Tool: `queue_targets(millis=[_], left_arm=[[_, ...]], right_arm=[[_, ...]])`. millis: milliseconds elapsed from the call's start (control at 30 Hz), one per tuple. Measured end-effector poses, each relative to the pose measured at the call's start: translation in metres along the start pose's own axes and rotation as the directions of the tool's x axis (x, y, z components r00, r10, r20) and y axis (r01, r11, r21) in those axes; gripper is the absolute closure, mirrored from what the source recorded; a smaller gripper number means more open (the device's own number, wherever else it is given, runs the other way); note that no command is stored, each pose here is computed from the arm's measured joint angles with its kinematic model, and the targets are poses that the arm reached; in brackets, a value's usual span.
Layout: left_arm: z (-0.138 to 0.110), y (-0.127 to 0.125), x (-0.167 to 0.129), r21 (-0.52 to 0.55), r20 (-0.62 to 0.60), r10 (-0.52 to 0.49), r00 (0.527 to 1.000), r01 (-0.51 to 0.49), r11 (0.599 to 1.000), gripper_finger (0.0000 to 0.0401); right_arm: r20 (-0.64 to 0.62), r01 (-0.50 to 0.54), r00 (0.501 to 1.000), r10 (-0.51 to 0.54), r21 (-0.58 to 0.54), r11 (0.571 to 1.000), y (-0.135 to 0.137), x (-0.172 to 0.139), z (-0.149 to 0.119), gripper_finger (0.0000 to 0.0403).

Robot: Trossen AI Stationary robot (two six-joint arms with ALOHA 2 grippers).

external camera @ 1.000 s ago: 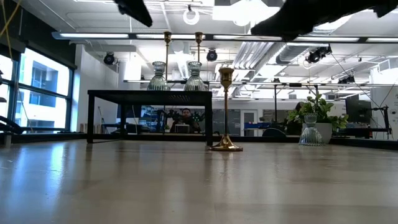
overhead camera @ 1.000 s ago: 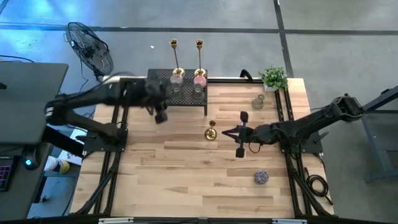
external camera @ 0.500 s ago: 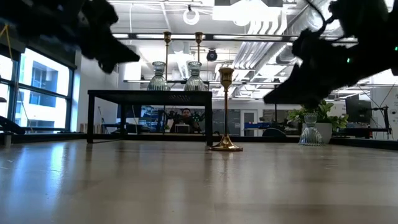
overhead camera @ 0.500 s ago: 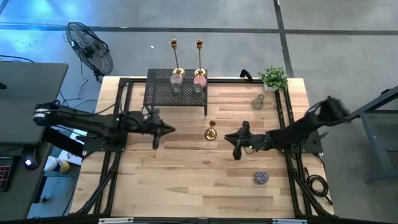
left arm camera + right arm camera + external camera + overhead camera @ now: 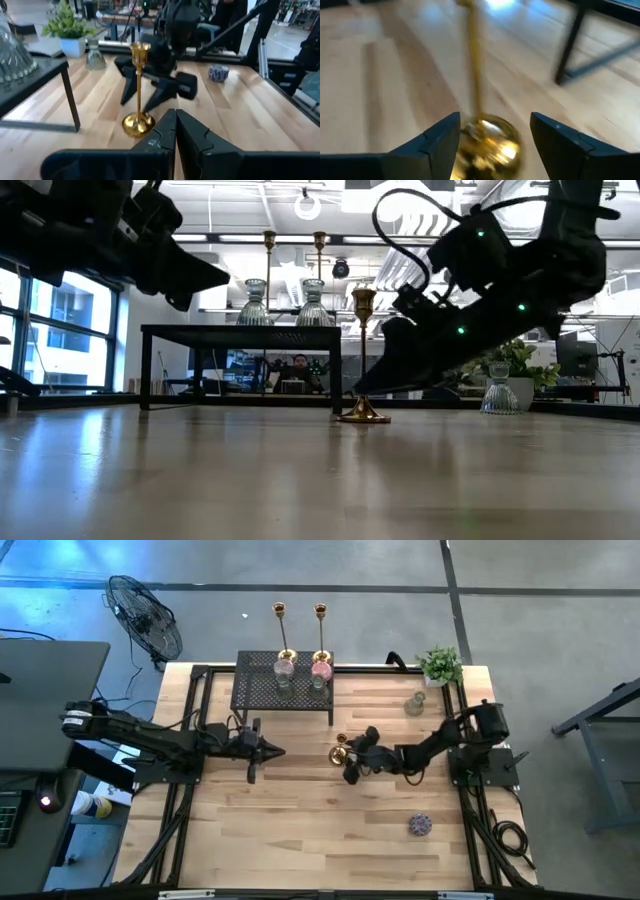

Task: Pick & Place candle stick holders
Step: Put the gold candle holder on the shelf

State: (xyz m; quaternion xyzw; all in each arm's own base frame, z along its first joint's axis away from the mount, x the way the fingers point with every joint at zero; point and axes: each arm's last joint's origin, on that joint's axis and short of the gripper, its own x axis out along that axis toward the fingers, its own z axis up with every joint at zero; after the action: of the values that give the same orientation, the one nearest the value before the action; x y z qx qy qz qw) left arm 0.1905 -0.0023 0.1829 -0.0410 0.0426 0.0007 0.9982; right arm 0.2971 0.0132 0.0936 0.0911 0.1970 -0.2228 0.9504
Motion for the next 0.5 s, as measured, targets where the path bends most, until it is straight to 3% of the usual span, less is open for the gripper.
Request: queue_targets(millis=[200,333,500], left_arm=[[-0.005,0.000,0.009,0.003,0.012,0.004,1.000,-0.004,1.000,0.0396],[-0.013,0.001,0.017,-0.023,-0.018,-0.004,1.000,0.004,1.000,0.0396],[-0.011,-0.009,0.037,-0.045,-0.044,0.007,0.999,-0.009,0.999,0.0390]], right_arm=[[0.040,-0.040,0.998,0.042,-0.042,0.998,0.005,0.008,0.010,0.0217],[0.054,0.010,0.998,-0.007,-0.047,0.999,0.005,0.007,0.010,0.0292],[0.061,-0.056,0.996,0.061,-0.085,0.995,0.014,0.003,0.010,0.0389]])
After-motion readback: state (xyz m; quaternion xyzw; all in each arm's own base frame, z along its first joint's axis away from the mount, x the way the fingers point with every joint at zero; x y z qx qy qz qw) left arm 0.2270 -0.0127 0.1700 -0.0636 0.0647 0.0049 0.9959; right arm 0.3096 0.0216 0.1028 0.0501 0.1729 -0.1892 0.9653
